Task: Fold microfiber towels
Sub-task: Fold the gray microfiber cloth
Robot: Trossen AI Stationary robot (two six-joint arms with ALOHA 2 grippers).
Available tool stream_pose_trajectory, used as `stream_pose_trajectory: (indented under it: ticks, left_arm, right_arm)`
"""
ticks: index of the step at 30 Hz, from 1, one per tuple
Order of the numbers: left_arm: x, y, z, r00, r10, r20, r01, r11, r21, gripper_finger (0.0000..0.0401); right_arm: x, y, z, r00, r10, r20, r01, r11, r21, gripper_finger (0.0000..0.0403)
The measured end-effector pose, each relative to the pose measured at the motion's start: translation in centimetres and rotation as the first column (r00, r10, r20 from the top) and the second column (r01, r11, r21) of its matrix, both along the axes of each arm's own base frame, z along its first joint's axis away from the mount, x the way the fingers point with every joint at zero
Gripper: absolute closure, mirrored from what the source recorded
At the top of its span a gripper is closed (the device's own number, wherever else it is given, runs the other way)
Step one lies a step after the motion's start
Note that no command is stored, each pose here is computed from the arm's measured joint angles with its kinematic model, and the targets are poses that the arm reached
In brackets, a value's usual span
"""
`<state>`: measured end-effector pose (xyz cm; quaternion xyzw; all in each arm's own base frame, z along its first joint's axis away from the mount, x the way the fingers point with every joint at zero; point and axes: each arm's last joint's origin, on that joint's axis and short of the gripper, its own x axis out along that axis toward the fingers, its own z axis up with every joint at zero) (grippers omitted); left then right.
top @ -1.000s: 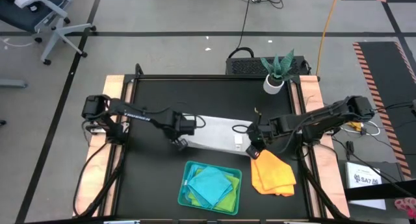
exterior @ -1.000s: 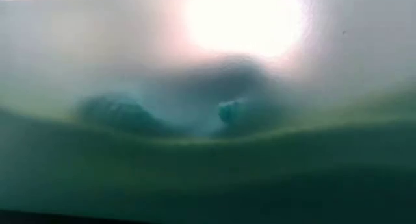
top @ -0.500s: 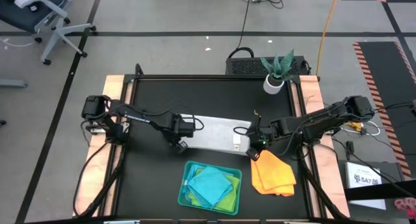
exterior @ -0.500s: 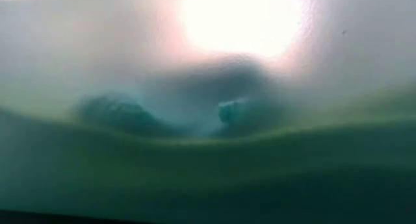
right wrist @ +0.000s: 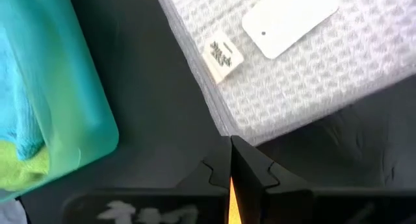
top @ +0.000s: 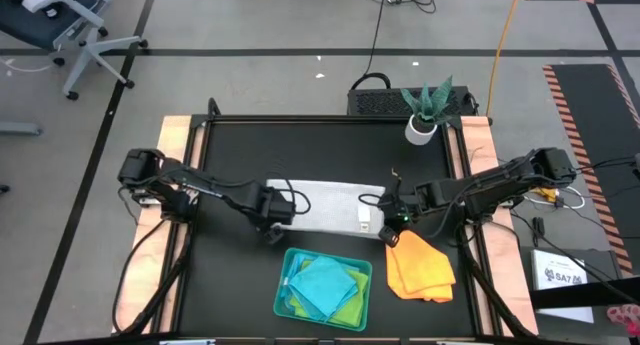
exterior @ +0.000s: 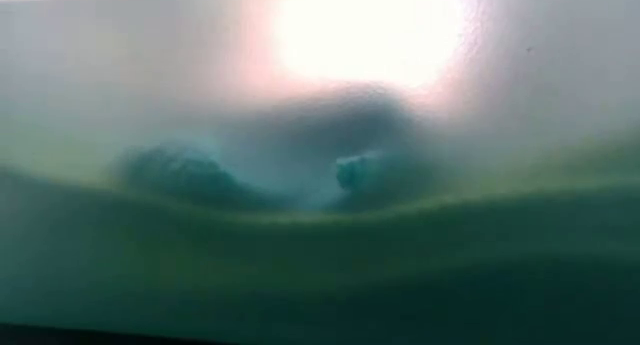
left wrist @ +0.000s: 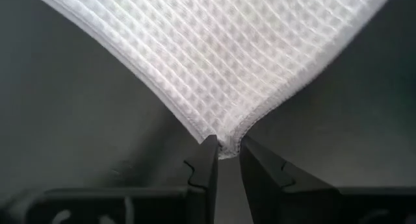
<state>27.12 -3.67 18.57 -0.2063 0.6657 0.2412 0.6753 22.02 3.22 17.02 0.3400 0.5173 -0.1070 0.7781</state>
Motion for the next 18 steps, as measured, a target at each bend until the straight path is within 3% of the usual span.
stream_pose_trajectory:
  ticks: [14, 18]
  left_arm:
    - [-0.71, 0.11, -0.13, 0.995, -0.058, -0.085, 0.063, 0.996, 0.063, 0.0334]
    - [-0.44, 0.13, -0.75, 0.997, -0.073, -0.035, 0.075, 0.994, 0.083, 0.0334]
  right_arm:
    - [0.29, -0.25, 0.14, 0.999, 0.011, 0.034, -0.011, 1.0, -0.009, 0.0403]
    - [0.55, -0.29, 0.28, 0.998, 0.005, 0.068, -0.003, 1.0, -0.029, 0.0403]
